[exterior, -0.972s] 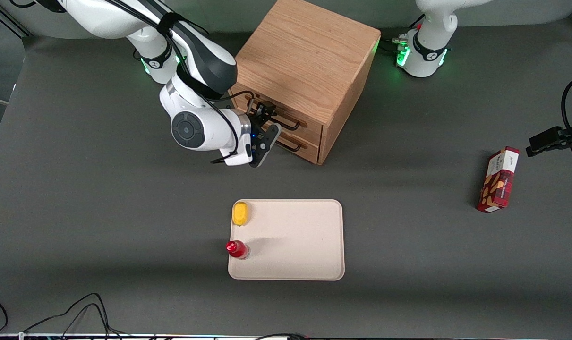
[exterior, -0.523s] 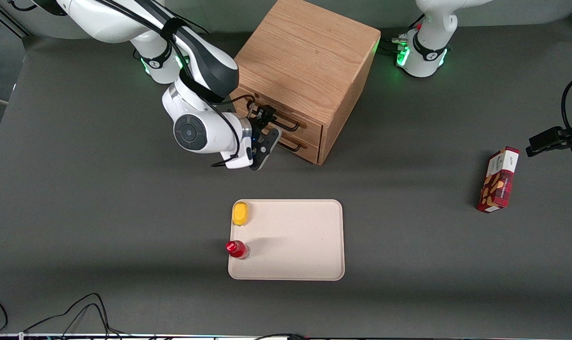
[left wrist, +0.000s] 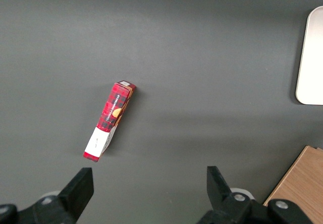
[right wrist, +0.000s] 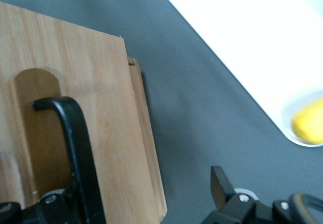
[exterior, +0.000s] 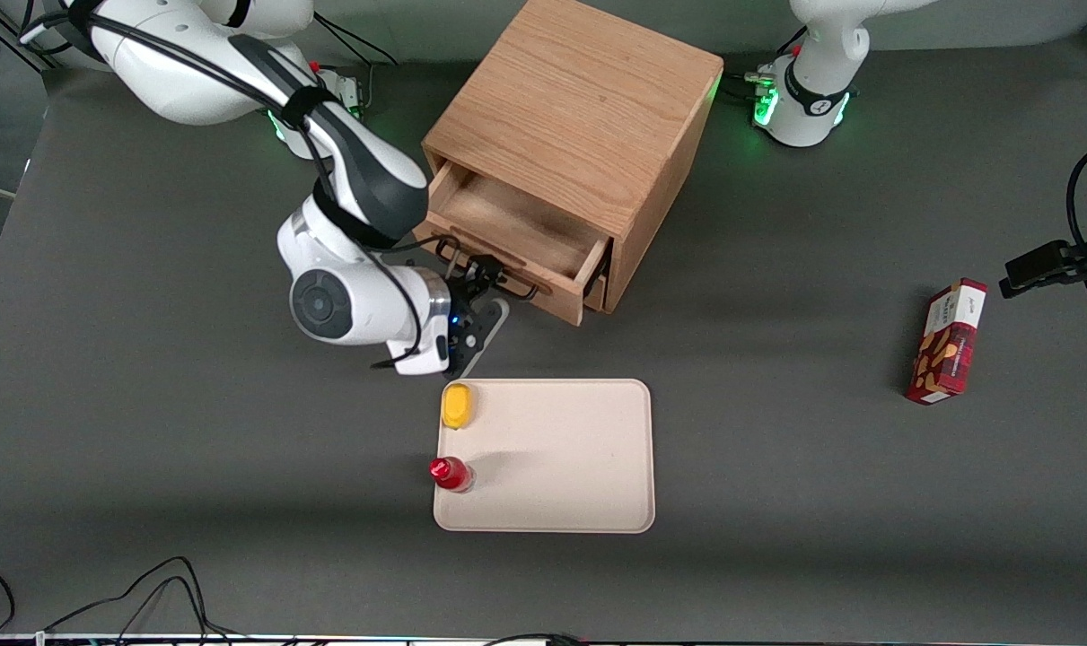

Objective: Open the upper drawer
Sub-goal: 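Pull the upper drawer outward by its handle with the right gripper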

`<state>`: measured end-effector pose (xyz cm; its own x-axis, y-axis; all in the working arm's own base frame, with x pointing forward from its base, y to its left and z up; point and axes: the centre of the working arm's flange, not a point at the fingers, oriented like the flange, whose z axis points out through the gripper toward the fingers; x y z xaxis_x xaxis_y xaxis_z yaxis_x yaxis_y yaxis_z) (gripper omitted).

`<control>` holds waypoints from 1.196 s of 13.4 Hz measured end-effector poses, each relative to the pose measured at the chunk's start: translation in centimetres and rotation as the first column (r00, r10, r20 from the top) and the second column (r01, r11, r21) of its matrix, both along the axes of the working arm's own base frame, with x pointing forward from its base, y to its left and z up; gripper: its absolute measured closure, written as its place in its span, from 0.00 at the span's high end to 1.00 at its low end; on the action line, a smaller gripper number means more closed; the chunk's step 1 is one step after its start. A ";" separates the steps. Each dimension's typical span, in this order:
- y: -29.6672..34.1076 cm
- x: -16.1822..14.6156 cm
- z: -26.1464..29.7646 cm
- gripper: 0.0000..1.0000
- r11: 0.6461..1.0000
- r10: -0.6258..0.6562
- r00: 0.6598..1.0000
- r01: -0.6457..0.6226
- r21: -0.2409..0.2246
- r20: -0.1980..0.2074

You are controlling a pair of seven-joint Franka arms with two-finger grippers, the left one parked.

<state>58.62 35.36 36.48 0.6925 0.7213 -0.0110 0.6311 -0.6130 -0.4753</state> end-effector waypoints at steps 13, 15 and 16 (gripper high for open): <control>-4.6 5.9 -0.1 1.00 0.999 -0.032 0.999 0.032 -0.012 0.019; -5.6 6.7 -0.2 1.00 1.000 0.015 1.000 -0.015 -0.002 0.021; -6.3 7.1 -0.2 1.00 0.999 0.032 0.999 -0.032 -0.002 0.019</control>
